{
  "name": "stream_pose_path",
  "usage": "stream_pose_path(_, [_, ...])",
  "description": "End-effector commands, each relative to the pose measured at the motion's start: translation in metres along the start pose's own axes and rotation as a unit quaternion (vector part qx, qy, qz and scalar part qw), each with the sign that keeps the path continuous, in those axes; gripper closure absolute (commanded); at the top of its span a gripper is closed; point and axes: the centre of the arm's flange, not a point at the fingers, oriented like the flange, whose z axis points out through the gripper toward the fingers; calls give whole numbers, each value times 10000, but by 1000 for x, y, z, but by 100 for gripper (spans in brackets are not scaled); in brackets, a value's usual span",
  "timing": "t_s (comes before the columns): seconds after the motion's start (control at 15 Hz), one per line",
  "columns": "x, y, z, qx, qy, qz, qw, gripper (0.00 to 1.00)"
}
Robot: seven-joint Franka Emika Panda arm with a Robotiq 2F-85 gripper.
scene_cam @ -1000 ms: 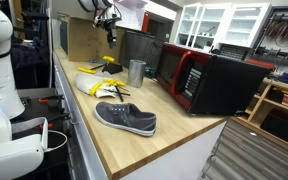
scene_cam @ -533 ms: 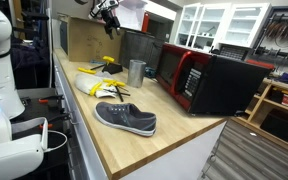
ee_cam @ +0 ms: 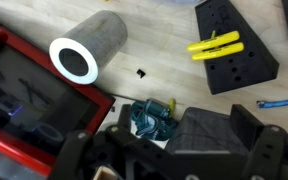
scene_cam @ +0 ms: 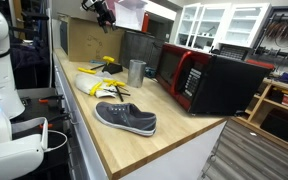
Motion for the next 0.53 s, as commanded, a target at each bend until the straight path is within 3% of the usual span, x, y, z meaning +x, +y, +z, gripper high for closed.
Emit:
stream_pose_path(0.0, [-16, 40, -5, 780, -459, 90, 9959, 0])
stream_pose_path(0.2, [-13, 61, -6, 1210, -891, 49, 9886, 0])
stream_pose_path(0.47, [-17, 89, -7, 1414, -1653, 169, 9759, 0])
